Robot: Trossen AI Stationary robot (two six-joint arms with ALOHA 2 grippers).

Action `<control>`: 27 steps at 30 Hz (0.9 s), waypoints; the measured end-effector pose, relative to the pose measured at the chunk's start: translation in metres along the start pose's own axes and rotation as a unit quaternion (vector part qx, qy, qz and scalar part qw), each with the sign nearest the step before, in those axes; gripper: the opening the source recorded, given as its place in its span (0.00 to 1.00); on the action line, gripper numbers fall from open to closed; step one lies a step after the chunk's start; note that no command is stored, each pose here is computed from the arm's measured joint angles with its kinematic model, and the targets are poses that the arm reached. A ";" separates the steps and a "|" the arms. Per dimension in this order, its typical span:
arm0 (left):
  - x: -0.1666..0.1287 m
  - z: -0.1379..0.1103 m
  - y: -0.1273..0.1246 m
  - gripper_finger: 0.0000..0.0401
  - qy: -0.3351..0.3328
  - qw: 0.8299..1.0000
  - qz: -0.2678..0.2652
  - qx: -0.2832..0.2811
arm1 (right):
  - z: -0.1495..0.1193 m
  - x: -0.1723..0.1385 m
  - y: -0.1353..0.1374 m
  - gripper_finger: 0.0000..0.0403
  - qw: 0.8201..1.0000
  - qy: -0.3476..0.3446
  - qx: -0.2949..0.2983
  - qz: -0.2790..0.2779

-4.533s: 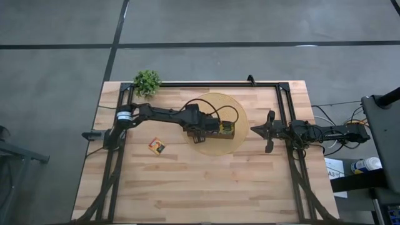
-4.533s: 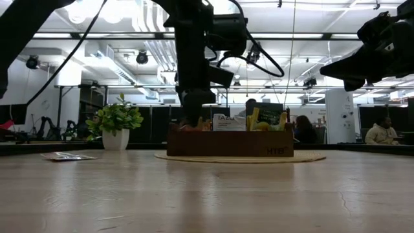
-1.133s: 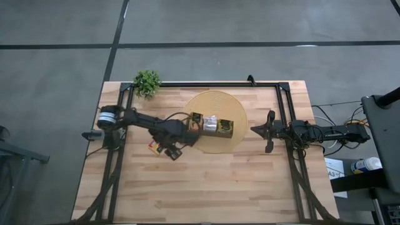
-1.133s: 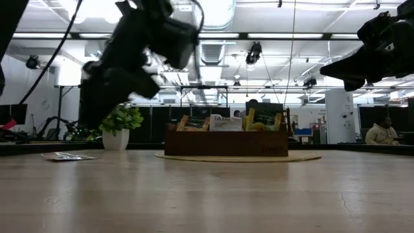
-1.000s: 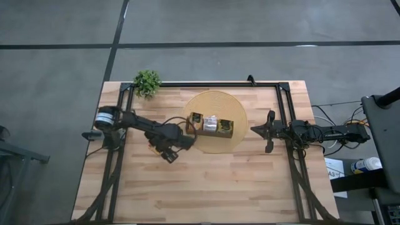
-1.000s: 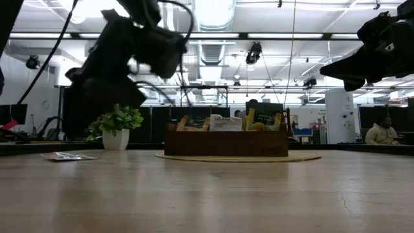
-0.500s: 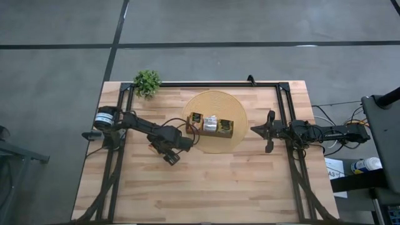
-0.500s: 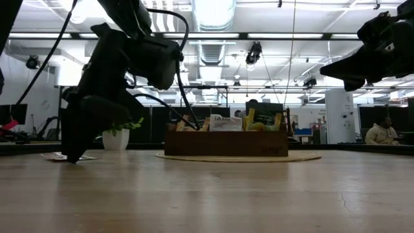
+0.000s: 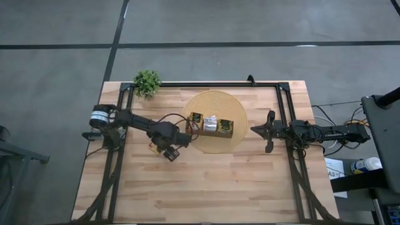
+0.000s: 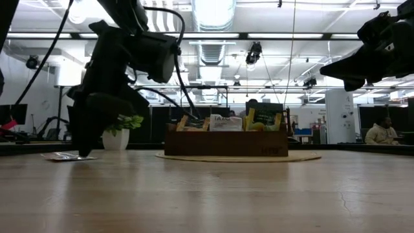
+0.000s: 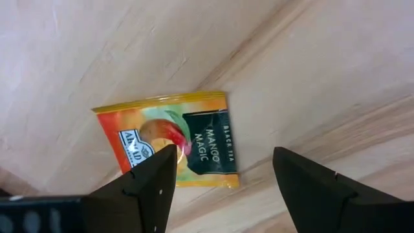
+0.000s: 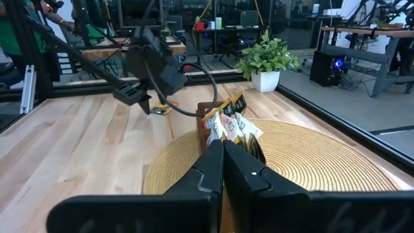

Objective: Pick & Place Tea
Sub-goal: Put the orange tea bag into the left section of the wooden organizer

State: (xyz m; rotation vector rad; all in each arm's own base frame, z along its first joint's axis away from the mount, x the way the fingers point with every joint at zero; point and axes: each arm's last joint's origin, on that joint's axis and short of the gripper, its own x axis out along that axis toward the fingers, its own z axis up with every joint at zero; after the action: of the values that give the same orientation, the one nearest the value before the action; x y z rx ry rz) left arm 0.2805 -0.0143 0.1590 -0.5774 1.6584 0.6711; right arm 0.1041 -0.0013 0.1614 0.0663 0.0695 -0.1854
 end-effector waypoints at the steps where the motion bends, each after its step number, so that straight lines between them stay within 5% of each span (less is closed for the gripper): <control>1: 0.001 0.001 0.002 0.62 0.003 1.000 -0.004 -0.002 | 0.000 0.000 0.000 0.02 1.000 0.000 0.000 0.000; 10: 0.032 0.006 0.020 0.62 0.019 0.998 -0.057 -0.026 | 0.000 0.000 0.000 0.02 1.000 0.000 0.000 0.000; 16: 0.047 0.001 0.025 0.58 0.016 0.998 -0.048 -0.026 | 0.000 0.000 0.000 0.02 1.000 0.000 0.000 0.000; 27: 0.053 -0.001 0.028 0.03 0.001 0.999 -0.040 -0.026 | 0.000 0.000 0.000 0.02 1.000 0.000 0.000 0.000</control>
State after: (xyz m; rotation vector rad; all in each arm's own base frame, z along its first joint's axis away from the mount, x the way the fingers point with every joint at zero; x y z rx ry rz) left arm 0.2506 0.0046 0.1105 -0.6783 1.6140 0.6559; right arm 0.1042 -0.0013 0.1612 0.0662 0.0705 -0.1850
